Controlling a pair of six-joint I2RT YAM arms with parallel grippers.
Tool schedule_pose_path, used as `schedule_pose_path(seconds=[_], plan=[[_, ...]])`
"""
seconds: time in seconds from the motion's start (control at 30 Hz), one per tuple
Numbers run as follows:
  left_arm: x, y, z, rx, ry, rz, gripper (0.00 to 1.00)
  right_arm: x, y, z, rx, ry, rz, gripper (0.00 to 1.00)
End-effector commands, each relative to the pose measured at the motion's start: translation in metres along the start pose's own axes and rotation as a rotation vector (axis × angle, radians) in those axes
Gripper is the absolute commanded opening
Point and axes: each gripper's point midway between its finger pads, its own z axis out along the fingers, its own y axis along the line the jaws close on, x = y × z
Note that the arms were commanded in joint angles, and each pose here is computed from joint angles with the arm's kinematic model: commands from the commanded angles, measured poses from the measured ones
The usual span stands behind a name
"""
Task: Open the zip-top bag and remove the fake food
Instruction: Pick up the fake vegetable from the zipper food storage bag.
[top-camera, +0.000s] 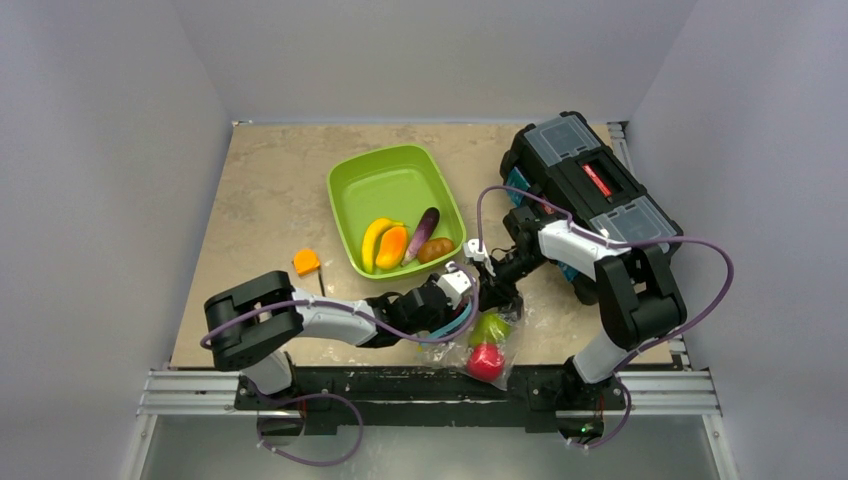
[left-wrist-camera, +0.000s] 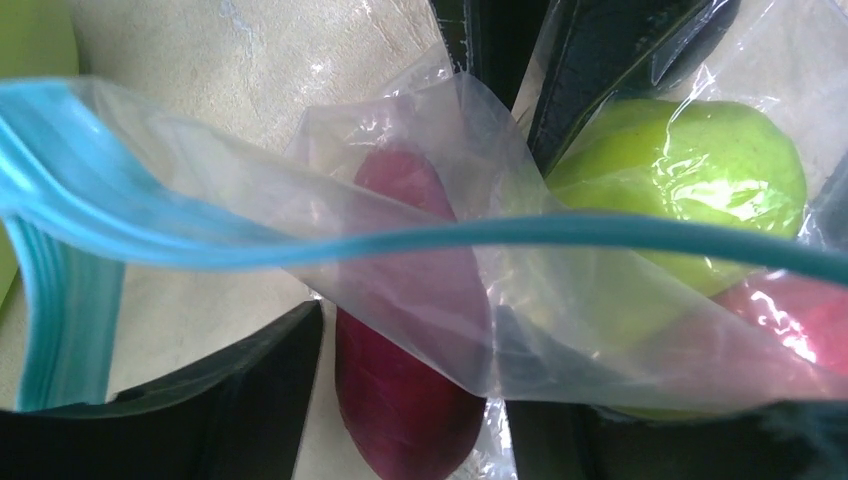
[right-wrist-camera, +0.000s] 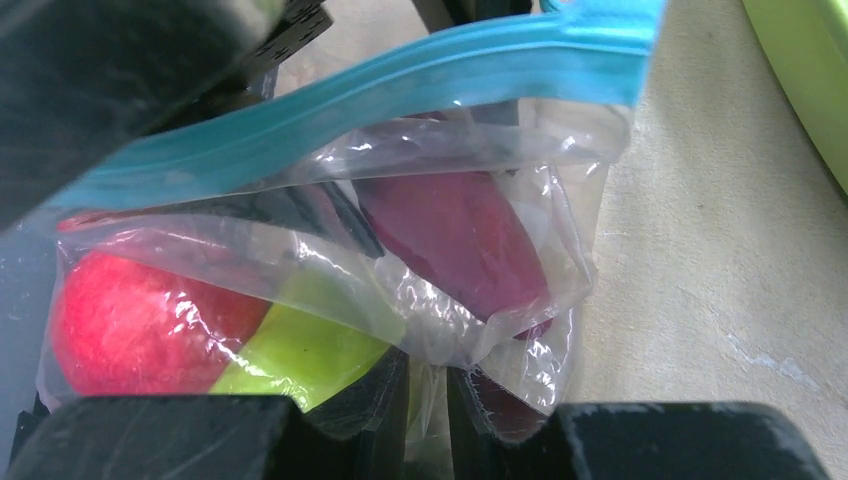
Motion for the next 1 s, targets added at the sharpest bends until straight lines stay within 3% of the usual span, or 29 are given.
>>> schedule_pose_path(seconds=[0.0,0.07,0.27,0.3,0.57,0.97], plan=[[-0.02,-0.002,0.005,0.003,-0.04,-0.006,0.53,-0.014,0.002,-0.001,-0.021,-0.057,-0.019,0.2],[-0.016,0.001,0.004,-0.015,-0.02,-0.009,0.46,-0.014,0.003,-0.001,-0.02,-0.06,-0.018,0.2],[-0.021,-0.004,-0.014,0.023,-0.025,-0.026,0.02,-0.013,0.001,-0.002,0.009,-0.053,-0.027,0.19],[-0.024,-0.005,-0.018,0.031,-0.029,-0.031,0.0,-0.013,0.001,-0.003,0.016,-0.052,-0.026,0.19],[-0.032,-0.015,-0.06,0.118,-0.041,-0.107,0.0,-0.01,0.004,-0.009,0.052,-0.051,-0.043,0.13],[-0.019,0.002,-0.104,0.101,0.098,-0.151,0.0,-0.011,0.011,-0.016,0.057,-0.075,-0.076,0.15]])
